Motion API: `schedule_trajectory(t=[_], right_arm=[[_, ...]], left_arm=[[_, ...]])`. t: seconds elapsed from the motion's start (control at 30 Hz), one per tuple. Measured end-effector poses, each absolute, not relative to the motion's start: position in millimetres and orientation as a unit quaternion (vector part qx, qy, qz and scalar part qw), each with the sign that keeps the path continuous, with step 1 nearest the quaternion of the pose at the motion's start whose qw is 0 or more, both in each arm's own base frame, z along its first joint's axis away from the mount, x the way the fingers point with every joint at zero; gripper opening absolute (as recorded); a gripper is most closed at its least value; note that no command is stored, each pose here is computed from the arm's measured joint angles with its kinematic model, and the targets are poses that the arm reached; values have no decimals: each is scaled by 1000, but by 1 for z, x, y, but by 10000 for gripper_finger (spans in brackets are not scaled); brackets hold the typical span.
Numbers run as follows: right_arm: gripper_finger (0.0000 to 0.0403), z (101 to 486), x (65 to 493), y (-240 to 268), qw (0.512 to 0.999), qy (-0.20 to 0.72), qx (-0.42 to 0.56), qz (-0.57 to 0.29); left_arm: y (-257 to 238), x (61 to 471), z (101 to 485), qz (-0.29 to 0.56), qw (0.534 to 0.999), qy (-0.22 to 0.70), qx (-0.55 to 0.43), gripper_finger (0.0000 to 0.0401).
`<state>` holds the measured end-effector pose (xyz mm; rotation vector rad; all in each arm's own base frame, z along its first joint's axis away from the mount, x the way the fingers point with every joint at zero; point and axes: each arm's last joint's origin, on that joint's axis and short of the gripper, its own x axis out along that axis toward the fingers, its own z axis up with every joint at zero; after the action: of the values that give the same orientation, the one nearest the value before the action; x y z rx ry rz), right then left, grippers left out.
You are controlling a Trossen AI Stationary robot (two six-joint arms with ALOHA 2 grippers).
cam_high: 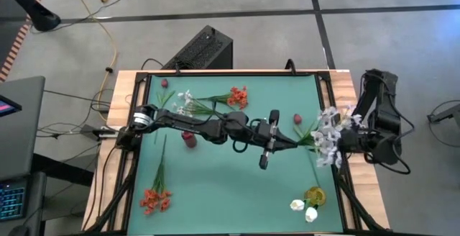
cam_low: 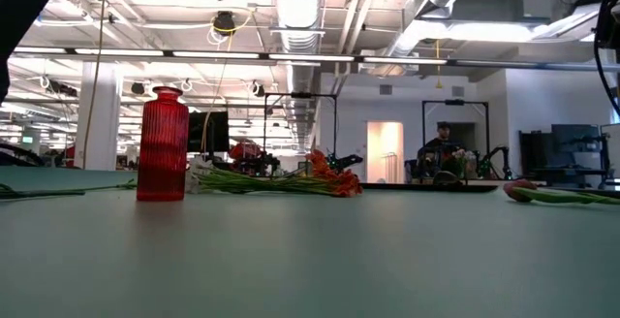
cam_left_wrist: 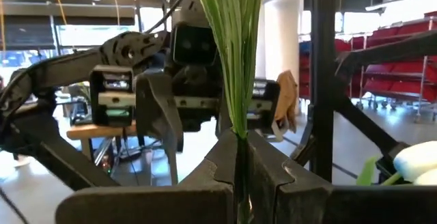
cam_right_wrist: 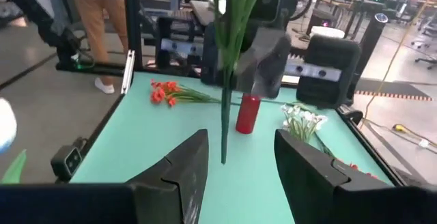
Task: Sort flowers into vase by color
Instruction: Put the bottom white flowers into the yellow vase
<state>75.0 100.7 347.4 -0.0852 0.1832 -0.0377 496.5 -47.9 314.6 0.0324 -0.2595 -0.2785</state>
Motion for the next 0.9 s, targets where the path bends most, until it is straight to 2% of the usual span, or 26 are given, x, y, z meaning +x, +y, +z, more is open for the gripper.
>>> schedule_trajectory(t=[0.17,0.53,0.9], right_arm=[[207,349,83,105,994,88,-54,-25],[283,362,102,105,995,57,-67,-52],[286,367,113,99,996,48,-47,-62]], left_arm=[[-47,497,314,-136,983,-126,18,0],[-47,497,313,-127,984,-123,29,0],[-46,497,314,-113,985,-126,34,0]])
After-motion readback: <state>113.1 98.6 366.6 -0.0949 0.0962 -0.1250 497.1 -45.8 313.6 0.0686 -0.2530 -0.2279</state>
